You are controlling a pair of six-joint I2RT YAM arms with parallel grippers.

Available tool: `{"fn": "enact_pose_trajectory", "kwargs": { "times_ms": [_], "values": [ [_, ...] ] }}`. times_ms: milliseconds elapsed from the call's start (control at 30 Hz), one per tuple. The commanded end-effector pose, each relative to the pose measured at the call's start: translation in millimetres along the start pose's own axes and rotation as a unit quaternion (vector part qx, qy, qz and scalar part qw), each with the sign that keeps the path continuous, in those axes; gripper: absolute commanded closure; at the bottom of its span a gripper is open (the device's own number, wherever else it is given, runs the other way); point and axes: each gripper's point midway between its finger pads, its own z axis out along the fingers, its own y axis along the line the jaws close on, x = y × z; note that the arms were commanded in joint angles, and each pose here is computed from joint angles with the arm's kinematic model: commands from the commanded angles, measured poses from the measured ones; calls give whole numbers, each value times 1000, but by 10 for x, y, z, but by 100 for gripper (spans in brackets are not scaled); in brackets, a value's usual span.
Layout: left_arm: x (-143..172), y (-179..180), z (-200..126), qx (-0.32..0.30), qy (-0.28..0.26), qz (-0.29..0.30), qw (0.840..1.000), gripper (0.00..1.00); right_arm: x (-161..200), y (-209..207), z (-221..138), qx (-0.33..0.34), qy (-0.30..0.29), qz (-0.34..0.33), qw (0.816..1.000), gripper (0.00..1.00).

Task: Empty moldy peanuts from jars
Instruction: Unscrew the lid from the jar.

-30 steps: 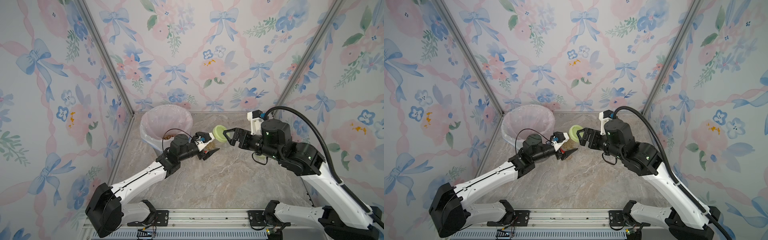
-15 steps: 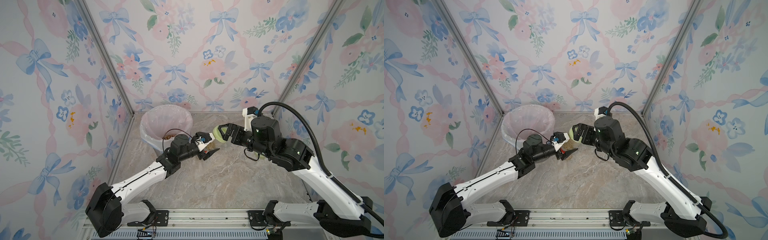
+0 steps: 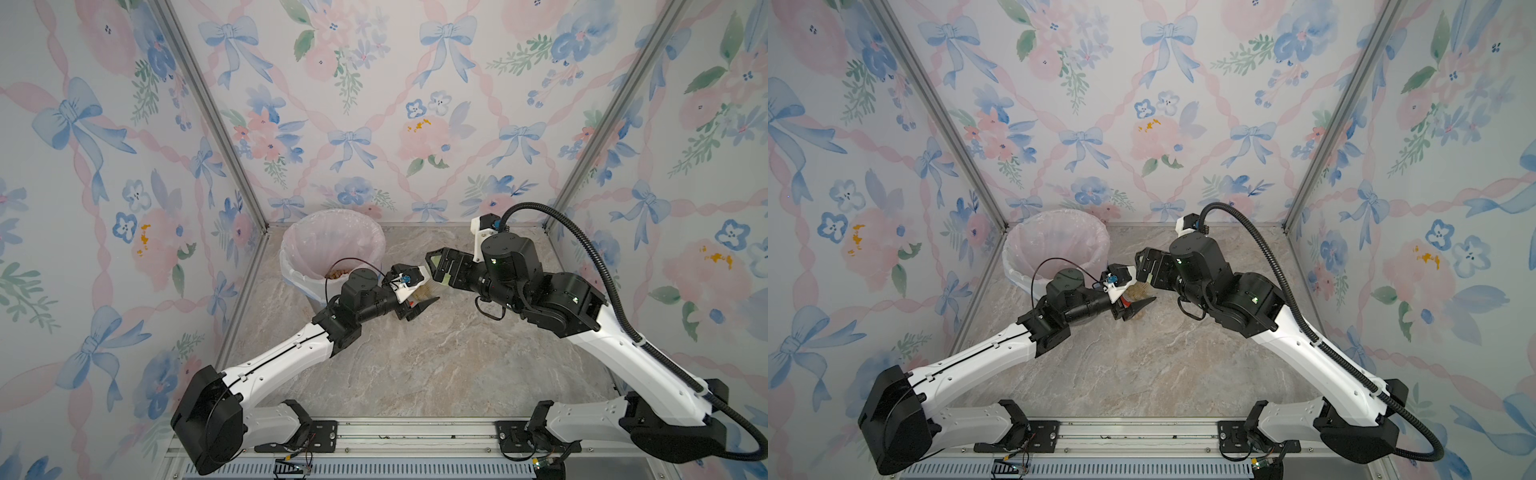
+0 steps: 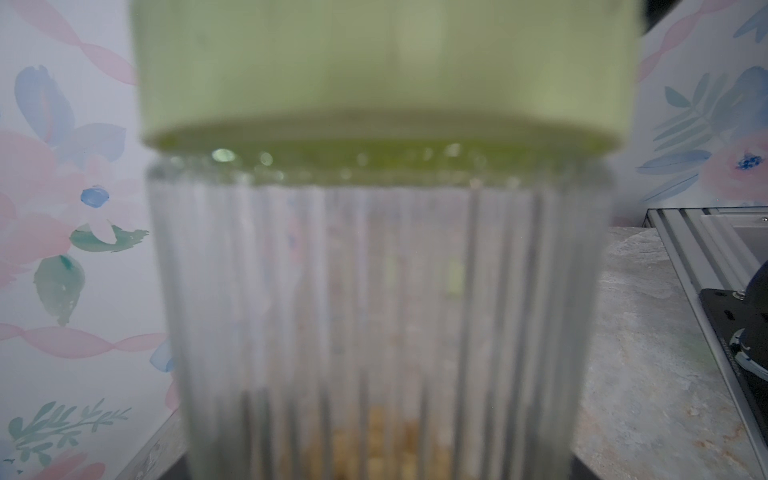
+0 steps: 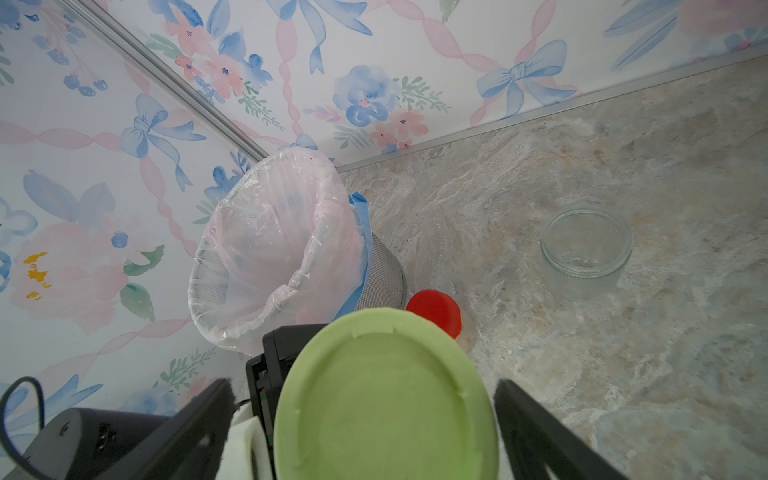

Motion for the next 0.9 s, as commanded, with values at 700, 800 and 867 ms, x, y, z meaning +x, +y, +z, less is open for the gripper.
{"fn": "enact_pose_trajectory", "kwargs": {
  "times_ms": [700, 800, 867],
  "values": [
    [-445, 97, -14, -13, -65, 28, 997, 100, 93, -81, 84, 31, 9, -8, 999, 4],
    [-440, 101, -14, -14, -64, 29, 997, 100, 112, -97, 102, 34, 12, -9, 999, 5],
    [-435, 104, -14, -14, -63, 28, 998, 100, 112, -105, 98, 35, 12, -9, 999, 5]
  ]
}}
